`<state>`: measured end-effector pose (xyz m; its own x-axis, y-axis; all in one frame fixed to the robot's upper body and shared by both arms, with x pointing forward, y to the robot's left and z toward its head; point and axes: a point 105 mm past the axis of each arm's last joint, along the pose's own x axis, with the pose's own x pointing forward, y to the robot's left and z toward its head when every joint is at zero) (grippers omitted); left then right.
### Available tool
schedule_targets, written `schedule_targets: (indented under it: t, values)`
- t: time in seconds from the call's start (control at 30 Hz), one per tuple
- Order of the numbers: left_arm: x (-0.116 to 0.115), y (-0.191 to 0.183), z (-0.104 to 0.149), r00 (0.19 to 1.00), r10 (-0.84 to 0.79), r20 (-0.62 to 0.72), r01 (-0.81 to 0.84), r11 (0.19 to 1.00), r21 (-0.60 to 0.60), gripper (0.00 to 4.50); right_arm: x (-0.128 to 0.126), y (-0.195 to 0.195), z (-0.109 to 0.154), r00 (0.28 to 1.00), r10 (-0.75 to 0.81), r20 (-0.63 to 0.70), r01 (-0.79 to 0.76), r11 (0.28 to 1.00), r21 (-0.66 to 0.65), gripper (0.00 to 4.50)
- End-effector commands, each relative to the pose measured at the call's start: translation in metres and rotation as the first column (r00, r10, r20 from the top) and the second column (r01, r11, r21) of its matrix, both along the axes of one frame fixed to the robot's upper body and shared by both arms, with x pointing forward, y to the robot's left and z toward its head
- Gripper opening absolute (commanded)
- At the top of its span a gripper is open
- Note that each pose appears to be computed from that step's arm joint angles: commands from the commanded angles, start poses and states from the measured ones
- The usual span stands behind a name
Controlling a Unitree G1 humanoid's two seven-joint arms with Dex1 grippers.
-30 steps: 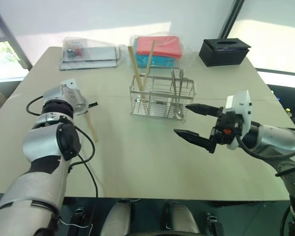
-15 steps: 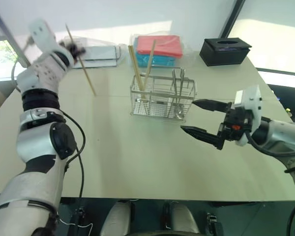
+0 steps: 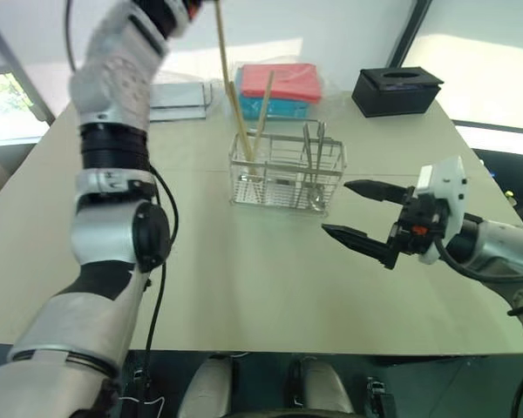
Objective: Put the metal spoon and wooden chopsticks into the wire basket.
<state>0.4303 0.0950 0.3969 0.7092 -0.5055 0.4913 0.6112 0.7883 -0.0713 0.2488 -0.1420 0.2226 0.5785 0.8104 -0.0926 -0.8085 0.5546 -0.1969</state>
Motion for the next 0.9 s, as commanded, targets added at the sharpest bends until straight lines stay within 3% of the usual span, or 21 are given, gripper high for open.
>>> schedule_targets:
  t: [0.03,0.1,0.27,0.4,0.53,0.73,0.9]
  values:
    - [-0.001,-0.016,-0.015,0.999,-0.019,0.035,0.016,0.996,0.084,0.03,-0.007,0.002,0.011,0.999,-0.004,0.054,0.003,1.000,0.007,4.50]
    - [0.004,-0.028,-0.042,0.999,-0.032,0.000,0.031,0.991,0.129,0.03,-0.008,0.001,0.010,0.998,-0.015,0.055,0.014,1.000,0.011,4.50]
    - [0.006,-0.042,-0.081,0.999,-0.033,-0.042,0.040,0.984,0.171,0.03,-0.007,0.001,0.010,0.998,-0.028,0.058,0.027,1.000,0.014,4.50]
    - [0.005,-0.043,-0.095,0.999,-0.007,-0.039,0.013,0.987,0.158,0.03,-0.005,0.001,0.011,0.998,-0.030,0.061,0.029,0.999,0.015,4.50]
    - [0.002,-0.042,-0.097,0.998,0.000,-0.057,0.007,0.992,0.123,1.44,-0.002,-0.001,0.012,0.998,-0.031,0.061,0.030,0.999,0.017,4.50]
    - [-0.009,-0.030,-0.080,0.999,0.010,-0.033,-0.007,0.994,0.107,4.46,0.003,0.001,0.012,0.998,-0.024,0.058,0.022,1.000,0.021,4.50]
    - [-0.022,-0.003,-0.049,1.000,0.018,0.013,-0.020,0.986,0.165,4.46,0.011,0.000,0.013,0.998,-0.014,0.068,0.014,1.000,0.006,4.50]
